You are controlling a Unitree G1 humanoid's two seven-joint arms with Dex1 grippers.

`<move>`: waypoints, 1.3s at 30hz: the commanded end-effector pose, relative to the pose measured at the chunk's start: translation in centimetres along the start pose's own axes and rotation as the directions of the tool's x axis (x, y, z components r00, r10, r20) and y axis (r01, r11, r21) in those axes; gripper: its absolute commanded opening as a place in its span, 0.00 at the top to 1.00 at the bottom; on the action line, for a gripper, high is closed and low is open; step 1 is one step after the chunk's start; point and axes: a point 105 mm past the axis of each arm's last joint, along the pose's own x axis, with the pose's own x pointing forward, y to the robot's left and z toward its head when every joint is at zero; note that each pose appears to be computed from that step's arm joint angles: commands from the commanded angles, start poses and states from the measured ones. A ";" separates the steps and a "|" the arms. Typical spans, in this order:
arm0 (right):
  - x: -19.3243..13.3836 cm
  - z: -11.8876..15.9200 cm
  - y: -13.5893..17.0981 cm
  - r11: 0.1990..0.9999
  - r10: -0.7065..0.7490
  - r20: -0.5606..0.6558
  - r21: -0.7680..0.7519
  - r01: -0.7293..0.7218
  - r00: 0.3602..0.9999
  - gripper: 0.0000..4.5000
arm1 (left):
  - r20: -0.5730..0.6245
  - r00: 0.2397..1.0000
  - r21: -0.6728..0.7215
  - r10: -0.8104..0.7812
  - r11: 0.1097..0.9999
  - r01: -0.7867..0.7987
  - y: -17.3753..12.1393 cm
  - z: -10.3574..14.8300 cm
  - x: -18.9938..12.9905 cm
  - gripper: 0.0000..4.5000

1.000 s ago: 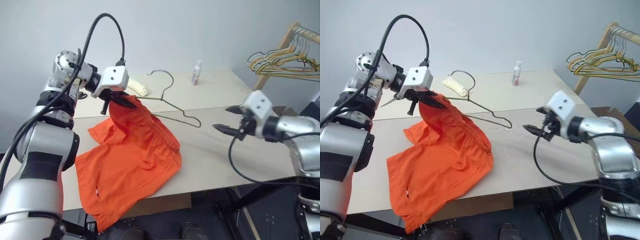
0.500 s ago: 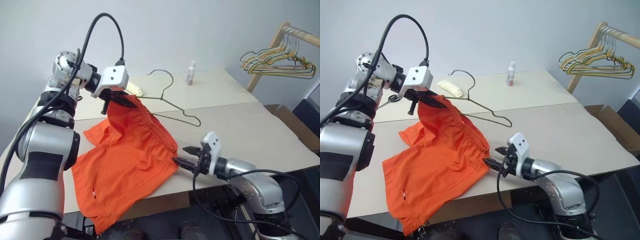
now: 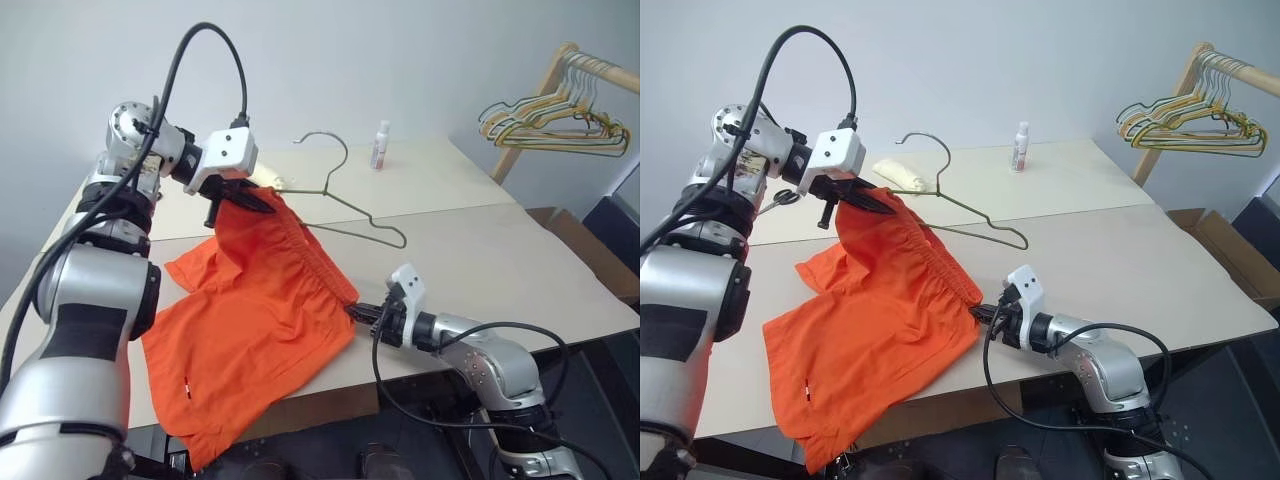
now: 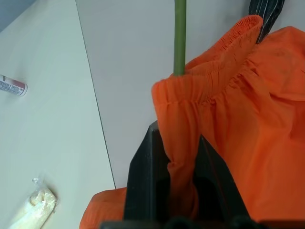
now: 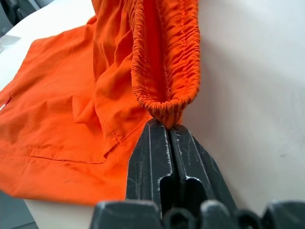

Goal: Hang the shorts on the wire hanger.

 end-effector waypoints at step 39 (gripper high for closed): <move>-10.0 9.4 -3.5 0.826 -0.018 -0.156 -0.560 -0.074 0.988 1.00 | -0.174 0.982 0.111 -0.071 0.990 0.091 -1.2 -1.2 -1.3 1.00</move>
